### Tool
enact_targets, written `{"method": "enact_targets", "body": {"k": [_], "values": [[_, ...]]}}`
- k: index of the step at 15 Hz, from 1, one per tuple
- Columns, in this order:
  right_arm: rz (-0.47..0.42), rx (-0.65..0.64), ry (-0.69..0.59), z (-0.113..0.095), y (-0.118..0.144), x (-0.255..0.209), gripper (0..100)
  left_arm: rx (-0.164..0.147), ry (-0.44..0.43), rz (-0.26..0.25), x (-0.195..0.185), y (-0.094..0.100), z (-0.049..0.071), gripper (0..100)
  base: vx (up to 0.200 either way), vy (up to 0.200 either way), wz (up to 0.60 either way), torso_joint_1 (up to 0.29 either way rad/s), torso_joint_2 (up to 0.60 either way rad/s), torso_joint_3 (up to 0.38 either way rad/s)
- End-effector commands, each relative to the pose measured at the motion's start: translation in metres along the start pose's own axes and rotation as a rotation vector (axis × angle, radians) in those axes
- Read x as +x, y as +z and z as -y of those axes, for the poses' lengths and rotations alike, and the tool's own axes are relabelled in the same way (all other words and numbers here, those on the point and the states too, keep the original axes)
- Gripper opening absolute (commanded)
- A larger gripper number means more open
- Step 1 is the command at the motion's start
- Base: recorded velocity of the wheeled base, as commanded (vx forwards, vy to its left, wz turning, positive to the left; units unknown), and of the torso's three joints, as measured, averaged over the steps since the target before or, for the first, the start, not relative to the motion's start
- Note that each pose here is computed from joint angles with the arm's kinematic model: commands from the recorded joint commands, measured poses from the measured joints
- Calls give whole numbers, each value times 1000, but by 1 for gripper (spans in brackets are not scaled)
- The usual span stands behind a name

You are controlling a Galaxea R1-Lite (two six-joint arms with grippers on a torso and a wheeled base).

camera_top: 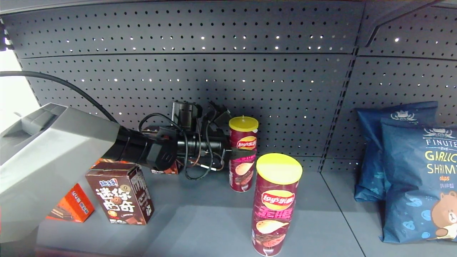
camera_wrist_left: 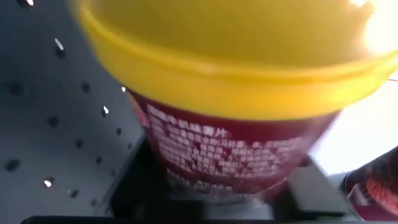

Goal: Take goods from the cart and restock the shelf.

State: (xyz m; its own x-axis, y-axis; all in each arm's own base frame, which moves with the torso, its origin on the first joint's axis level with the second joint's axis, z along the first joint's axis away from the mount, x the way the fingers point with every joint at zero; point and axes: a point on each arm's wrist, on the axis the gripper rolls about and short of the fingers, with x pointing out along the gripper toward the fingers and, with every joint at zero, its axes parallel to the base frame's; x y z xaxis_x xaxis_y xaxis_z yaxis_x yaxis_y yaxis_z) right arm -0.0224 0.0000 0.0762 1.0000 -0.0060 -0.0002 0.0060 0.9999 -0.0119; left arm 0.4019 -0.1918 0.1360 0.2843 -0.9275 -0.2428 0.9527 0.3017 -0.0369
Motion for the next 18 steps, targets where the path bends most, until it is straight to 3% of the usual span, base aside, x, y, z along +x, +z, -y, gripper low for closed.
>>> {"method": "enact_targets", "body": {"k": [1,5,9,15,18], "values": [[-1,0,1,0,0,0,100,-3,4,-2,0,-2,-2,100,0,0,0,0,0,0],[-1,0,1,0,0,0,100,-9,14,-5,-8,-3,-1,100,0,0,0,0,0,0],[-1,0,0,0,0,0,100,-8,22,-3,-22,3,8,100,0,0,0,0,0,0],[-1,0,1,0,0,0,100,-15,76,10,-69,11,33,100,0,0,0,0,0,0],[-1,0,0,0,0,0,100,-16,145,-1,-83,13,45,100,0,0,0,0,0,0]]}}
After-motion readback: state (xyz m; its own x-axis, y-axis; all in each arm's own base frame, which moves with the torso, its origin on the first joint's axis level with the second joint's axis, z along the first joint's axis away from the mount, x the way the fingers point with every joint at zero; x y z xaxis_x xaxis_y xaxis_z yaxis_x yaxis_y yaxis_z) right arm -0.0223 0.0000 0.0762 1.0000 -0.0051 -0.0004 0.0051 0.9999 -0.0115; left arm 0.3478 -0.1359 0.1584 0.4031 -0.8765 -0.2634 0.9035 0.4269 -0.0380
